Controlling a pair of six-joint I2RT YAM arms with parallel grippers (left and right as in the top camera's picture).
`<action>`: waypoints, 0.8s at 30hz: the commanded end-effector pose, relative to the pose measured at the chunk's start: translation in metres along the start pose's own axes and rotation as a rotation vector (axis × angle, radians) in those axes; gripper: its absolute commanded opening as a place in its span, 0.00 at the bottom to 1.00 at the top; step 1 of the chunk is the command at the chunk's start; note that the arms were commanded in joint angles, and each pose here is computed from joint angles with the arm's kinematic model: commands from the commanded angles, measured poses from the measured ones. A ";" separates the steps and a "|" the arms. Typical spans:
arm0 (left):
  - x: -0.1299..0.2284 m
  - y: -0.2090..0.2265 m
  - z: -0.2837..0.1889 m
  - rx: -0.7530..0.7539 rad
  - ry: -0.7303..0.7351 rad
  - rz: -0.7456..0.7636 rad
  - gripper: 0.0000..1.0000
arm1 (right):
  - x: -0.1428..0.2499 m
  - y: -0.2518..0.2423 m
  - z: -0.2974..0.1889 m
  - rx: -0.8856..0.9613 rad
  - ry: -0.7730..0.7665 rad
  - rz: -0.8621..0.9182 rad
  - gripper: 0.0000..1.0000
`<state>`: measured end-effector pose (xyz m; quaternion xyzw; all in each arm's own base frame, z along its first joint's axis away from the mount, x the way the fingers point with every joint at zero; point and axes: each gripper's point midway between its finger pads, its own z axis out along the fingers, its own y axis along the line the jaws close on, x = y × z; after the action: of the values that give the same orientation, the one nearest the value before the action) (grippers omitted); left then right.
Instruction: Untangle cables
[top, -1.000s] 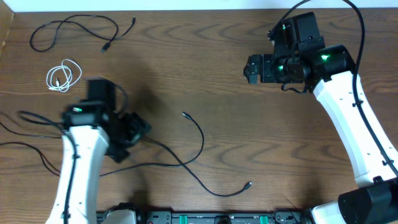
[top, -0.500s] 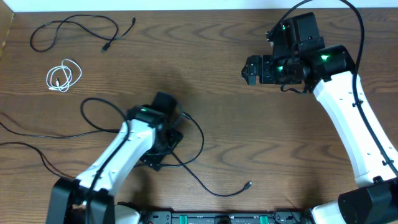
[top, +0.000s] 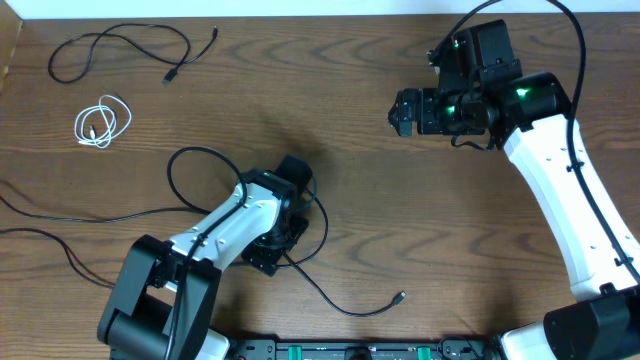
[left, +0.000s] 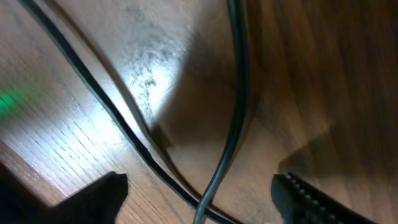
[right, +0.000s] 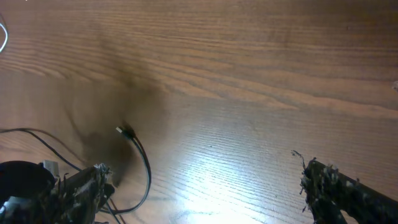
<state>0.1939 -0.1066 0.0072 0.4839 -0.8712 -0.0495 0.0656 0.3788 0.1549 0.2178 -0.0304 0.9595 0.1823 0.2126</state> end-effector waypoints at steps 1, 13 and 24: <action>0.005 0.006 0.003 -0.028 0.019 -0.016 0.75 | 0.001 0.000 0.004 -0.005 0.013 0.012 0.99; 0.025 0.011 -0.006 -0.005 0.022 -0.021 0.76 | 0.005 -0.002 0.004 0.005 0.028 0.009 0.99; 0.027 0.017 0.030 0.050 0.060 -0.154 0.77 | 0.005 -0.003 0.004 0.007 0.027 -0.002 0.99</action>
<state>0.1751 -0.1281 -0.0043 0.5238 -0.8497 0.0025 0.0608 0.3751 0.1537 0.2156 -0.0302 0.9618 0.1795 0.2044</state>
